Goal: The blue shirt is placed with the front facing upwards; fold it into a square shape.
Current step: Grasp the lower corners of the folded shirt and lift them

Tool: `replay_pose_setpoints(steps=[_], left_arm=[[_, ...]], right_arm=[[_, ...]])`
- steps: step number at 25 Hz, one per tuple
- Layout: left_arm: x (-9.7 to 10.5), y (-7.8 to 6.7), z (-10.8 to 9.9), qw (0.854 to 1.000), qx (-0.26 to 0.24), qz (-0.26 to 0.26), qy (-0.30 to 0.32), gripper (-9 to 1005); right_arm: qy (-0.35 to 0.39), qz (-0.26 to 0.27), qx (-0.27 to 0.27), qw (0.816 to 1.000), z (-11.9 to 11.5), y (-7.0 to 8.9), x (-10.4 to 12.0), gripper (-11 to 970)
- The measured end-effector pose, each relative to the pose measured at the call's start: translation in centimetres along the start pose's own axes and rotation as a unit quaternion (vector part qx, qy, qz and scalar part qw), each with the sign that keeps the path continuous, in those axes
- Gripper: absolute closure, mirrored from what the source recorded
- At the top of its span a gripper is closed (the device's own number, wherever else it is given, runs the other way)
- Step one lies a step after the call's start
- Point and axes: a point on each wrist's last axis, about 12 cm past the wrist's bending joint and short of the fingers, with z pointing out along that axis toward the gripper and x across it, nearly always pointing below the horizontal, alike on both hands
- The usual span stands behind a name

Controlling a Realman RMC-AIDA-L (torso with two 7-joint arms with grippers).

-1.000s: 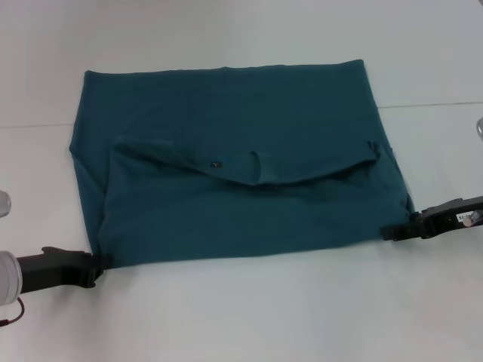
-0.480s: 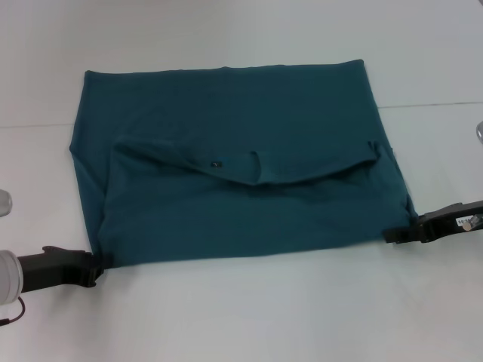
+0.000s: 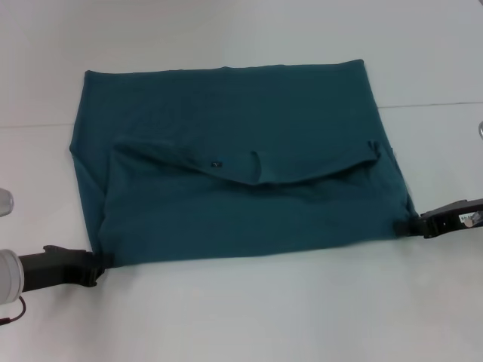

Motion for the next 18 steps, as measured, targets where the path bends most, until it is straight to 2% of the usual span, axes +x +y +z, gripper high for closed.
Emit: replay_pose_setpoints(steps=[11, 18], left_arm=[[-0.07, -0.07, 0.07, 1.0, 0.0, 0.001, 0.0, 961], [-0.08, -0.05, 0.06, 1.0, 0.0, 0.001, -0.001, 961]], right_arm=[[-0.007, 0.018, 0.016, 1.0, 0.01, -0.43, 0.1, 883], [-0.001, 0.016, 0.004, 1.0, 0.19, 0.03, 0.2, 912]])
